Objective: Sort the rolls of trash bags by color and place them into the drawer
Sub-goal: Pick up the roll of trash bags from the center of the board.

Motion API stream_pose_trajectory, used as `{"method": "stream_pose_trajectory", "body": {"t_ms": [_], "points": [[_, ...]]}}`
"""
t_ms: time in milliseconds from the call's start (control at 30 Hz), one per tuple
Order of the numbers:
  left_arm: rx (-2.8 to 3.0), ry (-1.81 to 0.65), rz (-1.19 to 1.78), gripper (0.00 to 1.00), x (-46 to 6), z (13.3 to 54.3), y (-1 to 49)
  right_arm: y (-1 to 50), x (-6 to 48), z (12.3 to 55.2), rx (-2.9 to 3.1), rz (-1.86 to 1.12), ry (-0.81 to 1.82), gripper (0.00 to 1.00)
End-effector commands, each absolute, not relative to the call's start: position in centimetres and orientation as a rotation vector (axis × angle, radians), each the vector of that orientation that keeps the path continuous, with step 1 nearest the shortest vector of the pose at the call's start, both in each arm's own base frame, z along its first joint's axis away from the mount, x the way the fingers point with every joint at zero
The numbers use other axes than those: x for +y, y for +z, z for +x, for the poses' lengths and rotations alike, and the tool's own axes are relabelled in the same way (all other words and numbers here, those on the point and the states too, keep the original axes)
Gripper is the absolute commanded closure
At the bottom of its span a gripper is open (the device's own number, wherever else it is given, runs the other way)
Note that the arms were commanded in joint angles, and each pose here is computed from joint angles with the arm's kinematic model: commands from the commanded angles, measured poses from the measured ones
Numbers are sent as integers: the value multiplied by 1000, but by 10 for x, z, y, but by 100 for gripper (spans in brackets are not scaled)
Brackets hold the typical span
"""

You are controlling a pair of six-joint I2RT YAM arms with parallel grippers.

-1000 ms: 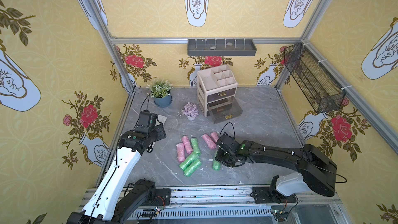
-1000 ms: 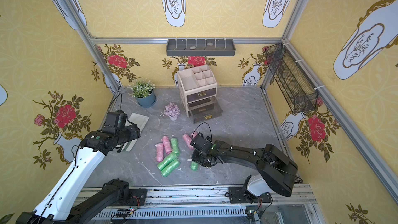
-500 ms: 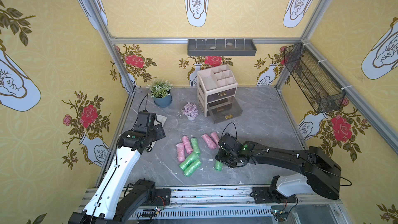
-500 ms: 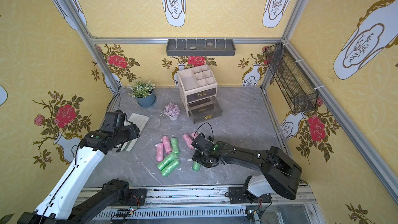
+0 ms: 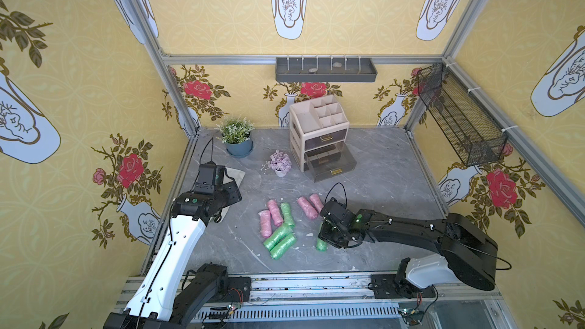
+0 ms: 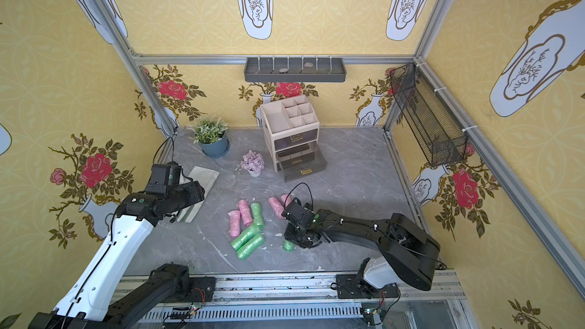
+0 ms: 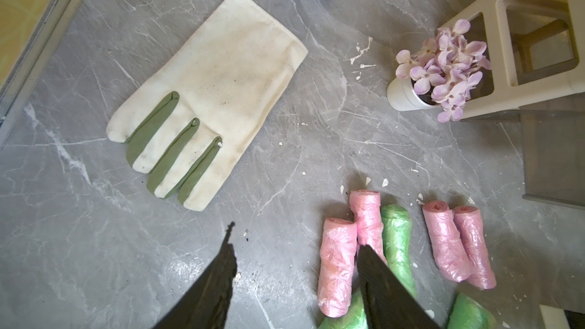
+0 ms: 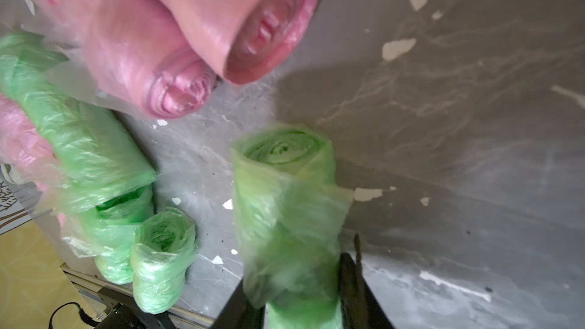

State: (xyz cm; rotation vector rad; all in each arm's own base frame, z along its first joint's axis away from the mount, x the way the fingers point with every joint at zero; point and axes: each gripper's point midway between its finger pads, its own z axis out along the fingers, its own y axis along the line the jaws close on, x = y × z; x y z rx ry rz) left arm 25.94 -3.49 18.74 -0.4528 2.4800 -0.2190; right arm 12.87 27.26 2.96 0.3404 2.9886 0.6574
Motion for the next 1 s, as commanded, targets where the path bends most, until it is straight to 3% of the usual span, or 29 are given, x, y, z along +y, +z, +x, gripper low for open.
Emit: {"method": "stream_pose_trajectory", "body": {"t_ms": [0, 167, 367, 567, 967], "points": [[2470, -255, -455, 37, -36, 265, 187, 27, 273, 127, 2983, 334, 681, 71], [2472, -257, -465, 37, -35, 266, 185, 34, 273, 129, 2942, 331, 714, 80], [2473, -253, -463, 37, -34, 265, 184, 58, 276, 131, 2880, 322, 765, 81], [2463, -252, -463, 37, -34, 264, 187, 130, 265, 148, 2724, 407, 823, 80], [2451, -253, -465, 37, -33, 263, 189, 261, 217, 248, 2335, 653, 1002, 79]]}}
